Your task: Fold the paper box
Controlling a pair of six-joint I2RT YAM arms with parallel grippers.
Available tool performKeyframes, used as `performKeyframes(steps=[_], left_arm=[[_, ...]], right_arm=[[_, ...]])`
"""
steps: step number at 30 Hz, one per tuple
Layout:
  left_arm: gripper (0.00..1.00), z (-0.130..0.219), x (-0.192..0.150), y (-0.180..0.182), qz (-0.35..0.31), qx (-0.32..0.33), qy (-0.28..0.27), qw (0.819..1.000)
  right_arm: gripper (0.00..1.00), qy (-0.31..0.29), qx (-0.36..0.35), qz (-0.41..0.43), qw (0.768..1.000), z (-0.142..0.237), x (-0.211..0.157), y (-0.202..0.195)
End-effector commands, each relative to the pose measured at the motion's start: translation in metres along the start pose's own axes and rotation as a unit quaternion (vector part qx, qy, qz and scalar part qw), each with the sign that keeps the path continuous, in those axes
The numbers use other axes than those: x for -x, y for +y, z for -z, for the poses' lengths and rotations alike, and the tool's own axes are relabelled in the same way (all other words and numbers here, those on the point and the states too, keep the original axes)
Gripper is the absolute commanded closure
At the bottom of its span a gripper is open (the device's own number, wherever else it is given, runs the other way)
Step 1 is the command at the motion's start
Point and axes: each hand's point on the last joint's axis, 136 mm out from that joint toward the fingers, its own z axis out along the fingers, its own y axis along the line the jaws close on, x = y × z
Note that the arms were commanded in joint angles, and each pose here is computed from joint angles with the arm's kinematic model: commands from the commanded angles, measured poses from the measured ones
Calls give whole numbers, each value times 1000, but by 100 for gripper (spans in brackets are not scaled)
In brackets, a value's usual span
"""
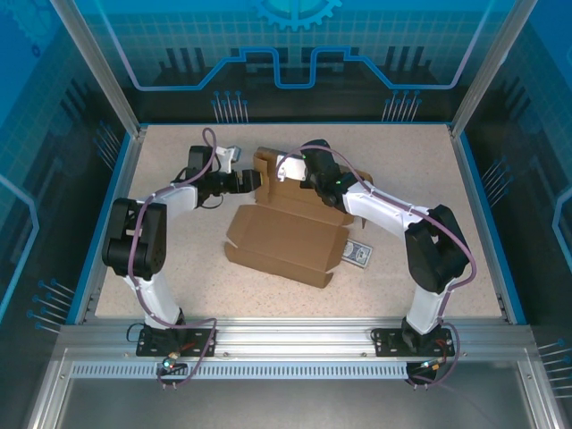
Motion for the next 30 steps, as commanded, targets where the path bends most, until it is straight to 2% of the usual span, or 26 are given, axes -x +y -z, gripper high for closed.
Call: performKeyframes(steps=[1,10,18,24,30], left_arm=[[19,-6,18,-4,-30,2,-13,999],[21,-2,25,-3,-55,24,-28,998],[27,3,25,7,-72,65,-34,995],[34,2,23,3,-95,55,-23,994],[35,6,32,0,-119,63,-40,990]], right_arm=[[100,-27,7,7,1000,7,18,-1],[100,-27,32,15,999,5,18,7],[100,-26,55,12,998,6,16,11],[100,-25,79,8,997,5,15,17],[100,-21,99,4,995,4,13,20]])
